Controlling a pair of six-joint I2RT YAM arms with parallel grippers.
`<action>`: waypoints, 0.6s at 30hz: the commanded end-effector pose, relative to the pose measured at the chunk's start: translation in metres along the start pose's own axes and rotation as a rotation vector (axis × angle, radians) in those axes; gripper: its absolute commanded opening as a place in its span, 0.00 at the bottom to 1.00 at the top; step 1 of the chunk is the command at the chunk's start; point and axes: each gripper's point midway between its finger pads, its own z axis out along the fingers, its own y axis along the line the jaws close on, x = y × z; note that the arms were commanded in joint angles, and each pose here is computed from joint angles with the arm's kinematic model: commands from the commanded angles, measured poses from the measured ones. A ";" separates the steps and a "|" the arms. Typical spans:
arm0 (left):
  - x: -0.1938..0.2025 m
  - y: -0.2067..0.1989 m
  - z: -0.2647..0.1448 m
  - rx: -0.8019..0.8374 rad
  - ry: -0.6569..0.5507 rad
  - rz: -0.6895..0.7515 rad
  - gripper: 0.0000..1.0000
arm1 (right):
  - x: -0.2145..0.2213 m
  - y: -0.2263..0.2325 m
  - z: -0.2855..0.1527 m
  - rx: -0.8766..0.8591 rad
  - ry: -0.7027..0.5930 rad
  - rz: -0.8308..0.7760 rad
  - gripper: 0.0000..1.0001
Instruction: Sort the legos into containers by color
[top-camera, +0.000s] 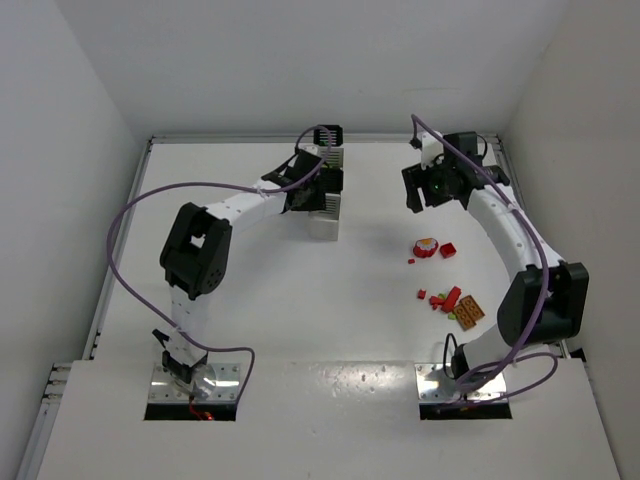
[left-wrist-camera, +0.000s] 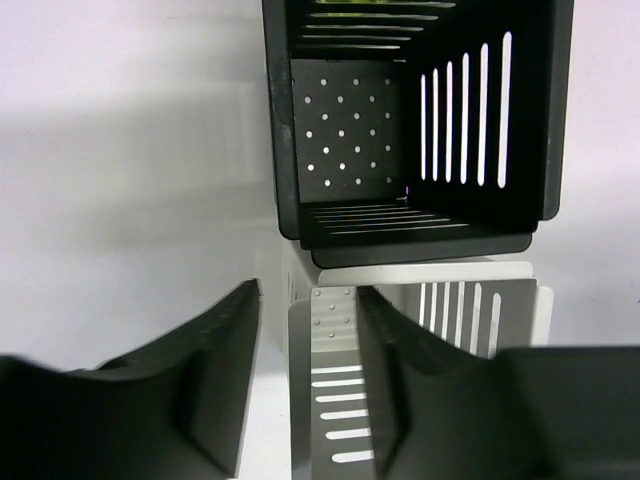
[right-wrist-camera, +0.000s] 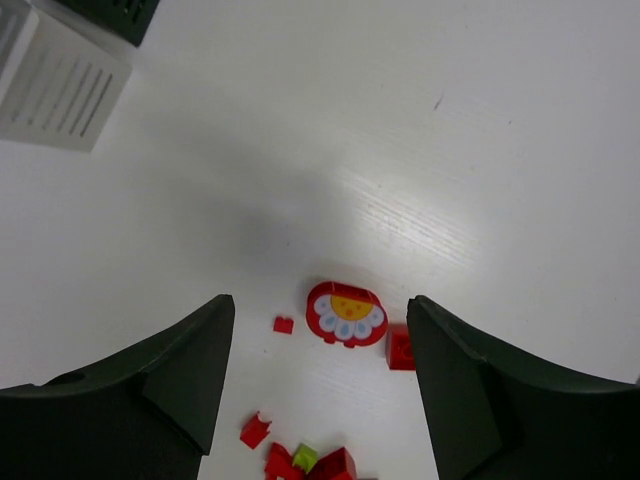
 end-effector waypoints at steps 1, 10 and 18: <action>-0.028 -0.013 -0.031 0.047 -0.068 -0.024 0.50 | 0.012 0.000 -0.009 -0.035 0.014 -0.018 0.70; -0.089 -0.024 -0.110 0.084 -0.281 0.033 0.56 | 0.054 0.014 0.002 -0.155 0.077 -0.071 0.69; -0.101 0.043 -0.148 0.018 -0.260 -0.012 0.82 | 0.132 0.023 -0.026 -0.298 0.263 -0.387 0.54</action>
